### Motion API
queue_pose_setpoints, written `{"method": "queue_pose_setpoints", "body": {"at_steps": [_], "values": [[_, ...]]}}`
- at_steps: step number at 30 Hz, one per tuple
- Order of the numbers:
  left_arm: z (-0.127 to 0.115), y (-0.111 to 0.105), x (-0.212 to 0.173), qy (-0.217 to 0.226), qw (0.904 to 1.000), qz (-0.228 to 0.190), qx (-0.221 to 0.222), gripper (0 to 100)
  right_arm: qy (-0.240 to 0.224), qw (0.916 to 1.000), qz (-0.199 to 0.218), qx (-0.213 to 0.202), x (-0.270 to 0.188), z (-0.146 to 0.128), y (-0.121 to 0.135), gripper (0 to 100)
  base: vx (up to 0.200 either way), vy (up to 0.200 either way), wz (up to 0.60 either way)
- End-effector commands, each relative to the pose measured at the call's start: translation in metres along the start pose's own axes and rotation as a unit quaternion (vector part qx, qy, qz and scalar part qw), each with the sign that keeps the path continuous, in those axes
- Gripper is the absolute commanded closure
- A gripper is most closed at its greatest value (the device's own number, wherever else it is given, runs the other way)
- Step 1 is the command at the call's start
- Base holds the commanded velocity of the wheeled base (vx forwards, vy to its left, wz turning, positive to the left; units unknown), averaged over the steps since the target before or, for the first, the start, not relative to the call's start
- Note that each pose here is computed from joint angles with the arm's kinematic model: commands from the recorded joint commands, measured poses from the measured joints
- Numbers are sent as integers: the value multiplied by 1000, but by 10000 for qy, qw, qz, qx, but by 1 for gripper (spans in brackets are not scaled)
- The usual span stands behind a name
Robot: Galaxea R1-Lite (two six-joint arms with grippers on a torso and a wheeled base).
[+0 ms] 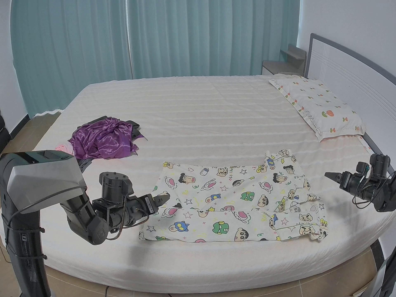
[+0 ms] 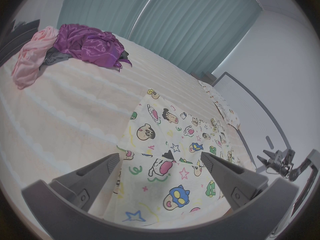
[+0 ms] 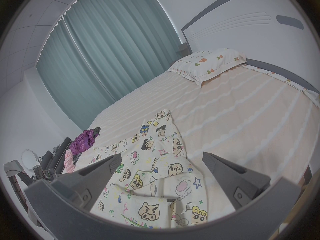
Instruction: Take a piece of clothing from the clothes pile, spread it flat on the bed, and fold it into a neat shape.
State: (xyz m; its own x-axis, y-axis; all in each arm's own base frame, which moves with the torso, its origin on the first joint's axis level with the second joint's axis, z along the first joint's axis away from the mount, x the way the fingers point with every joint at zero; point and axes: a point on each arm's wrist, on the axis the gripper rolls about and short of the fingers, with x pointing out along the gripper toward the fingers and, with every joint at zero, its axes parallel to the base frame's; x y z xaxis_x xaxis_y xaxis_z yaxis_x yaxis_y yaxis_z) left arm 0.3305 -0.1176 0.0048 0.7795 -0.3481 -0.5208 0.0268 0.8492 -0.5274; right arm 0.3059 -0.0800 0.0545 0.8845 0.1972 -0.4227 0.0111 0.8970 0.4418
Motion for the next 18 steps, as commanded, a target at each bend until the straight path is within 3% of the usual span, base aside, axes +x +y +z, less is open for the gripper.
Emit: {"method": "queue_pose_setpoints", "body": {"at_steps": [1, 11, 18], "values": [[-5, -15, 1, -114, 9998, -58, -140, 0, 63, 10000, 33, -7, 2, -3, 3, 0, 0, 0, 0], [-10, -22, 3, -161, 9996, -182, -138, 0, 130, 9999, 84, -23, 4, -6, 6, 0, 180, 0, 0], [-11, -19, 2, -184, 9997, -55, -144, 0, 172, 9998, 80, -3, 5, -9, 5, 0, 0, 0, 0]]}}
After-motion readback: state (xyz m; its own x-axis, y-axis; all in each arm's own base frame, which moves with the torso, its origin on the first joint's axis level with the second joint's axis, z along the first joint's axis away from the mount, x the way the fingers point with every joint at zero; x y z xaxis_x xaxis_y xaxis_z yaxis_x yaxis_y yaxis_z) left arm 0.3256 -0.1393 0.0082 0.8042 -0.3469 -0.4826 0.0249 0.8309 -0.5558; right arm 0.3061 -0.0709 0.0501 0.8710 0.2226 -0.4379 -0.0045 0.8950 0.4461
